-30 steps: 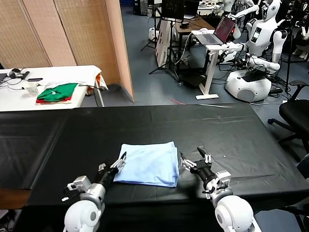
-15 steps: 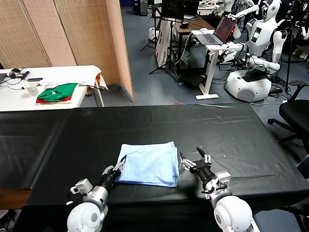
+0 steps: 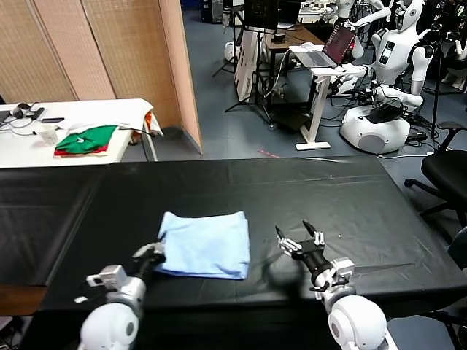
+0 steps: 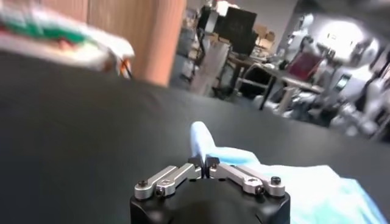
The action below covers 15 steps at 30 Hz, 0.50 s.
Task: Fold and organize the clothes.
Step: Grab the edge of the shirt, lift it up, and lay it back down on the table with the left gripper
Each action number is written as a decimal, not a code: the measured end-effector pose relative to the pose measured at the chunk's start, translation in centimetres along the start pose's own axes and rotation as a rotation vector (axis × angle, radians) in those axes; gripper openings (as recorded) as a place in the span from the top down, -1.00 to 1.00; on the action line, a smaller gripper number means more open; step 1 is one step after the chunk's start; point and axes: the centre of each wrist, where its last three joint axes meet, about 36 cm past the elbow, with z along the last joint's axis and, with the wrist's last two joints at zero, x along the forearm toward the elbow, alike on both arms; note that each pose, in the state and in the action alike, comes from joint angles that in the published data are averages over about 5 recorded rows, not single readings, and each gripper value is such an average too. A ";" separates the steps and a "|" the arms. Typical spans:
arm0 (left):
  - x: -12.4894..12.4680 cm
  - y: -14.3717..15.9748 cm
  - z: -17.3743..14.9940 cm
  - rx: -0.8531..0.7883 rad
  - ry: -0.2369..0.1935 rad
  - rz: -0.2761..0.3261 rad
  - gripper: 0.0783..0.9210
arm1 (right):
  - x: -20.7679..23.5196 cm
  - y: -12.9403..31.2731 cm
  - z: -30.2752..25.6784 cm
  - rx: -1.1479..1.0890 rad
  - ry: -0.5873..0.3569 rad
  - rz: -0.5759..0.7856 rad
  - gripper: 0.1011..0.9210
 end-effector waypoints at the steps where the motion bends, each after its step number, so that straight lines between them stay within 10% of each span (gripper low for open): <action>1: 0.2 0.8 -0.6 -0.053 -0.008 -0.015 0.79 | 0.0 -0.2 0.0 0.000 0.001 0.004 -0.97; 15: 4.5 9.6 -11.2 -0.578 -0.137 -0.192 0.79 | -0.6 0.1 1.0 -0.028 0.013 0.006 -0.97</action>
